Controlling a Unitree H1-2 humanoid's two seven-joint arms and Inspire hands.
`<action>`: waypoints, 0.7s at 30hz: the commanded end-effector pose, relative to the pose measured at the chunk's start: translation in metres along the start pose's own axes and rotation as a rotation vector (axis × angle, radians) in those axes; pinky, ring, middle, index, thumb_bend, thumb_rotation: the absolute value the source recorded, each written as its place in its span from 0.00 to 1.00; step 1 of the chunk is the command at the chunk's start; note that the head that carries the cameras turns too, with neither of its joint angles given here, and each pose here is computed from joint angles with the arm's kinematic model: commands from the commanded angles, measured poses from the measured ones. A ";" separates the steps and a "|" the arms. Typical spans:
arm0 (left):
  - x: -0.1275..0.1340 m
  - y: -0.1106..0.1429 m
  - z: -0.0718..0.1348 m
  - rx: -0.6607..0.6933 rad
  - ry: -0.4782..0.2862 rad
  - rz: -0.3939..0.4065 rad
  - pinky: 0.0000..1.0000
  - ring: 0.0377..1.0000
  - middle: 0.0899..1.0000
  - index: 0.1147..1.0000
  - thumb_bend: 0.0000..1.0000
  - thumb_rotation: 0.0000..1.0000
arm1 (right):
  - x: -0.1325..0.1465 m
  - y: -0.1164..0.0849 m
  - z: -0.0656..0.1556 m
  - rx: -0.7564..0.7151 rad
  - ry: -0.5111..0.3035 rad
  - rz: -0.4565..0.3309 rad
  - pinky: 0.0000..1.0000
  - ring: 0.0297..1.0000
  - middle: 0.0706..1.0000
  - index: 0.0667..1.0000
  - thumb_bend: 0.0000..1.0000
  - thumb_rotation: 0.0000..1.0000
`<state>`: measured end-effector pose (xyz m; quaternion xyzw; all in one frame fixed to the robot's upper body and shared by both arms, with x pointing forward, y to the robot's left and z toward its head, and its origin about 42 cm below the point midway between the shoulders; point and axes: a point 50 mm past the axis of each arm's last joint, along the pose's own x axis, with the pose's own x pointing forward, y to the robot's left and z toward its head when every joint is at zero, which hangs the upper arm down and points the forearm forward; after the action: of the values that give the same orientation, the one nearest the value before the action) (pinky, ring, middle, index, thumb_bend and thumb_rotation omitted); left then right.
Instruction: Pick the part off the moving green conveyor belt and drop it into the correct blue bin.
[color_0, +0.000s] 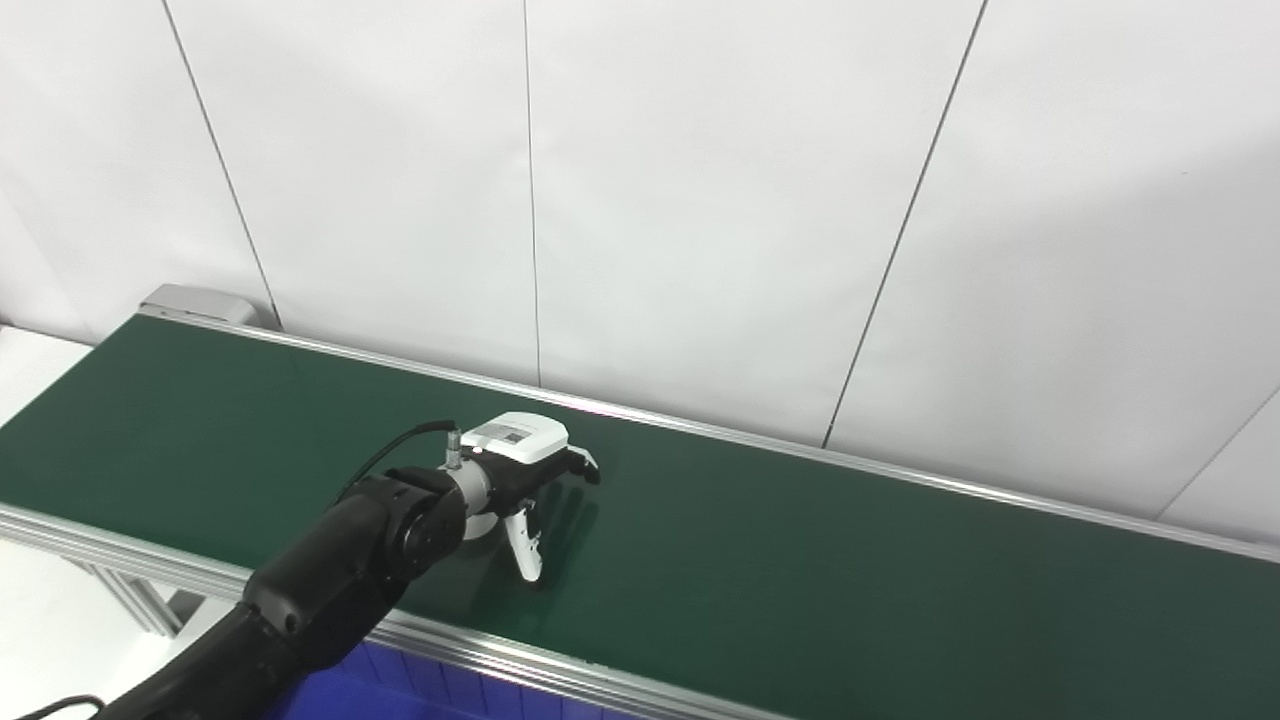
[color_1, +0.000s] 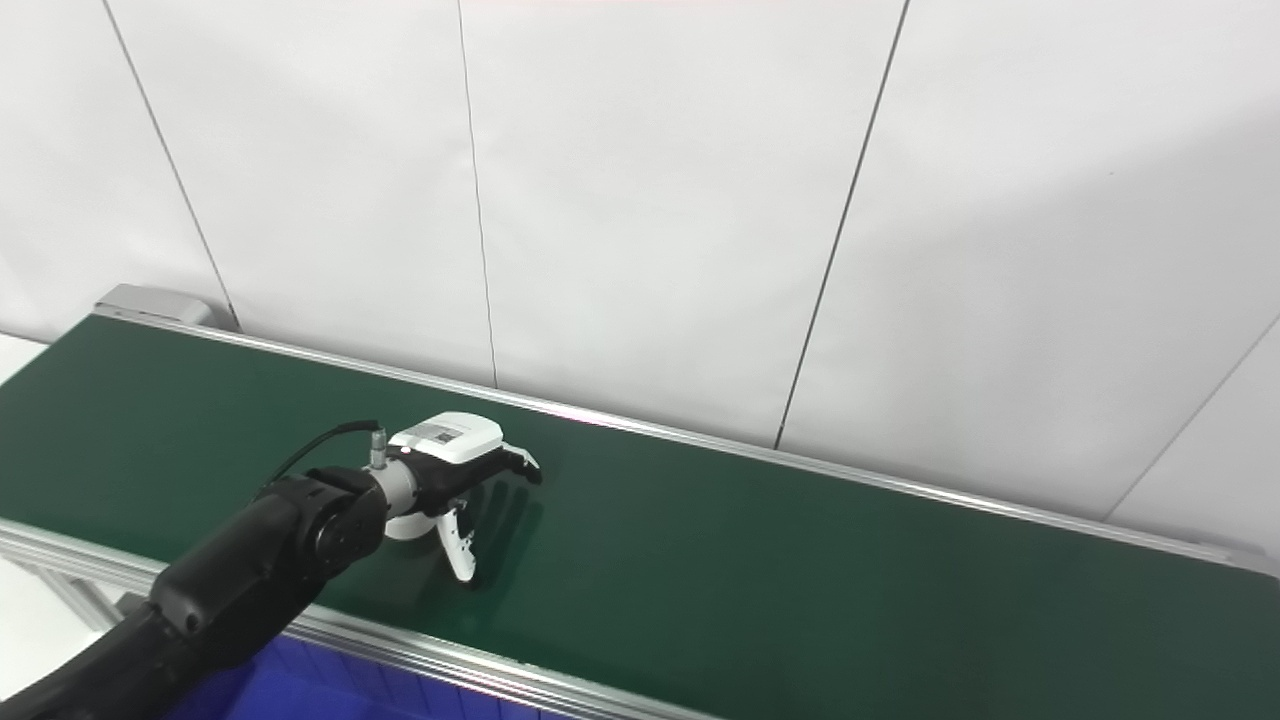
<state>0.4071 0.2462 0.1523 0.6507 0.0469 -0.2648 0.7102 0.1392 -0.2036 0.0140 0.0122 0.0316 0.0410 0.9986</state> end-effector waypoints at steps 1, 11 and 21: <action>0.000 0.021 -0.004 0.049 -0.007 0.057 0.80 0.83 0.84 0.80 0.94 0.00 | 0.003 0.000 0.012 -0.003 -0.084 0.005 0.79 0.83 0.87 0.96 0.30 0.96; -0.001 0.005 -0.007 0.078 -0.007 0.055 0.82 0.85 0.86 0.80 0.95 0.00 | 0.003 -0.002 0.012 -0.007 -0.083 0.003 0.80 0.84 0.87 0.95 0.33 0.94; -0.004 0.007 -0.011 0.097 -0.004 0.080 0.82 0.84 0.85 0.80 0.92 0.00 | 0.003 -0.003 0.011 -0.002 -0.083 0.001 0.79 0.83 0.87 0.95 0.33 0.94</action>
<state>0.4019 0.2467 0.1407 0.6689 0.0324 -0.2656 0.6936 0.1393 -0.2071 0.0140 0.0099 0.0314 0.0422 0.9986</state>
